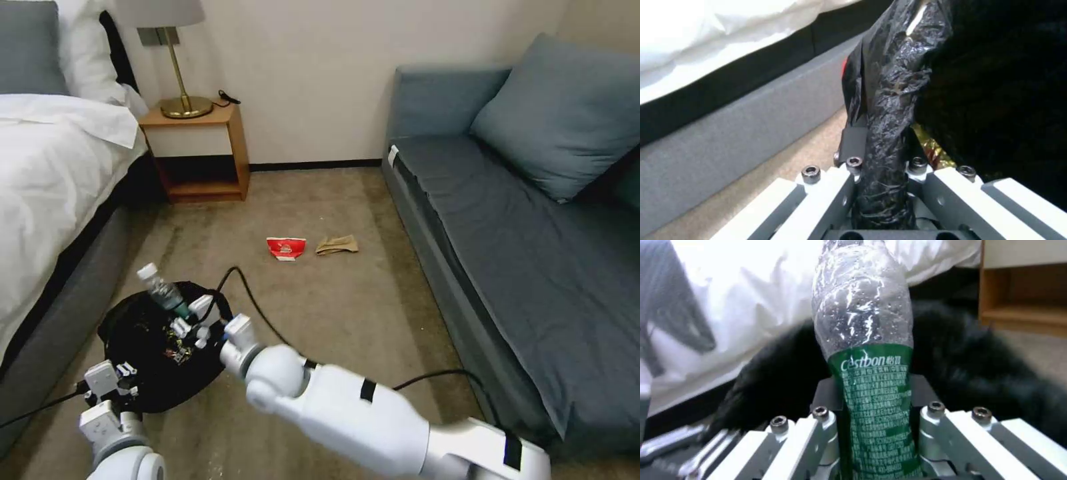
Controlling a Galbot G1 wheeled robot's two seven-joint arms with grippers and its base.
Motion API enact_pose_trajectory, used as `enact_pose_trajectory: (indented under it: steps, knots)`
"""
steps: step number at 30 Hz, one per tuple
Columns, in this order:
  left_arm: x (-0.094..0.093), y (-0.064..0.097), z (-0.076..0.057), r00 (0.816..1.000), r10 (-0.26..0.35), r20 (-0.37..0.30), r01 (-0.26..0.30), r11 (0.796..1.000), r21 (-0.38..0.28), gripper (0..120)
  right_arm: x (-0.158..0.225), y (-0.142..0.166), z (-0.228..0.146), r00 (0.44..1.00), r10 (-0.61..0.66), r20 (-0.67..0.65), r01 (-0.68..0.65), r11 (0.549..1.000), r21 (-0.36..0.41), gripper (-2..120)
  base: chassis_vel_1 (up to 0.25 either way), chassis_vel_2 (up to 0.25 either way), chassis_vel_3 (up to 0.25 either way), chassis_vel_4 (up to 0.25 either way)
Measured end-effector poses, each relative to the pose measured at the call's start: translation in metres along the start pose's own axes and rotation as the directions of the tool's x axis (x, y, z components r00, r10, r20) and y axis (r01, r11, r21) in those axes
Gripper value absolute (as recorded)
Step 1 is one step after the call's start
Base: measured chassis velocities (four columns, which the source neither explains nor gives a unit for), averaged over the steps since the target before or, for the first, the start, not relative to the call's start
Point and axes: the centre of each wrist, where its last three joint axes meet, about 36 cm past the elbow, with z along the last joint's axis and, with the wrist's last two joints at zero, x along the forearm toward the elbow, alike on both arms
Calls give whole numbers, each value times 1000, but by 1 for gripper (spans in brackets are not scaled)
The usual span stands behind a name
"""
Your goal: Pick up the trash bin, then pick up the garbage on the floor and place it into the trash bin.
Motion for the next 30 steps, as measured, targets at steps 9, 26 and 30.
enact_pose_trajectory:
  steps: [9, 26, 30]
  knots:
    - [9, 0, 0, 1000, 7, 7, -7, 1000, 7, 3, -5, -1, 24, 999, 31, -10, -30, 999, 42, 23, 0, 0, 0, 0]
    - [13, 13, 0, 999, -7, 54, 7, 1000, 2, 3, 6, 3, 54, 997, 51, -57, -44, 991, 130, 73, 0, 0, 0, 0]
    - [13, 14, 2, 999, -10, 52, 10, 1000, -1, 3, 10, -2, 50, 998, 43, -54, -36, 992, 123, 86, 0, 0, 0, 0]
